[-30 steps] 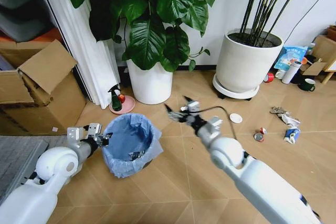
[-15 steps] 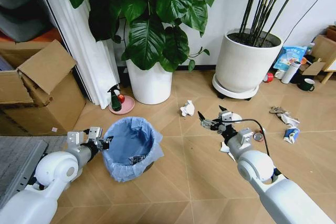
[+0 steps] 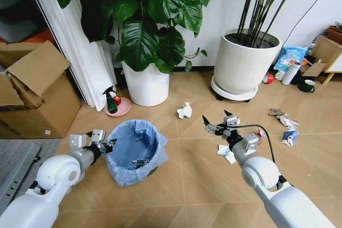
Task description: Pick up the trash bin and place the garbage on the floor into it.
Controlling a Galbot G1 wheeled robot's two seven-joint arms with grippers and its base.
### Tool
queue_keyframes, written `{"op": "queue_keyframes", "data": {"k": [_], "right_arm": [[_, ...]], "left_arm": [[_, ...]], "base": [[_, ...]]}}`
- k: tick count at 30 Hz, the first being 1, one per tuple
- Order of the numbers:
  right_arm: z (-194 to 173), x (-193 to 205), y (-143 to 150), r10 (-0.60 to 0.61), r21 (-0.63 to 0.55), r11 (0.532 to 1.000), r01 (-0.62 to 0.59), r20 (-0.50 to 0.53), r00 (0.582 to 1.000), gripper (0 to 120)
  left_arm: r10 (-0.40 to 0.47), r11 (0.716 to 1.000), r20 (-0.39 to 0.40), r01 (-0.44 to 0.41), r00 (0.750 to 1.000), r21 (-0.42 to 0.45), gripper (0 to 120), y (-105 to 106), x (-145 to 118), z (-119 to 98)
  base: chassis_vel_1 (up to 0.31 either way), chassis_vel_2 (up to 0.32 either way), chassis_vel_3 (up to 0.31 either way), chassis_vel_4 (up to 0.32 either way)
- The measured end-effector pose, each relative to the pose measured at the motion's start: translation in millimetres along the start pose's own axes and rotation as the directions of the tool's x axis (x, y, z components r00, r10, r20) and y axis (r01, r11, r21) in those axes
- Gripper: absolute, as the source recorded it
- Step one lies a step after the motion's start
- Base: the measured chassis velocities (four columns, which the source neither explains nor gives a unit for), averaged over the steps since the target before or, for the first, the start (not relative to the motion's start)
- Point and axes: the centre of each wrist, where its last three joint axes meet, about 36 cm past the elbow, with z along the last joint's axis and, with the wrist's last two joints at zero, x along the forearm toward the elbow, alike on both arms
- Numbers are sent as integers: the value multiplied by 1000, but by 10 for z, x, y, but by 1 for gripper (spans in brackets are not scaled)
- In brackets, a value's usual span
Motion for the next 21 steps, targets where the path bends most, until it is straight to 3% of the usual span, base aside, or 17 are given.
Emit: {"op": "queue_keyframes", "data": {"k": [21], "right_arm": [[119, 192, 9, 7, 16, 1000, -6, -13, 1000, 100]], "left_arm": [[23, 1000, -4, -23, 1000, 0, 0, -109, 37, 57]], "base": [[-69, -60, 67, 58]]}}
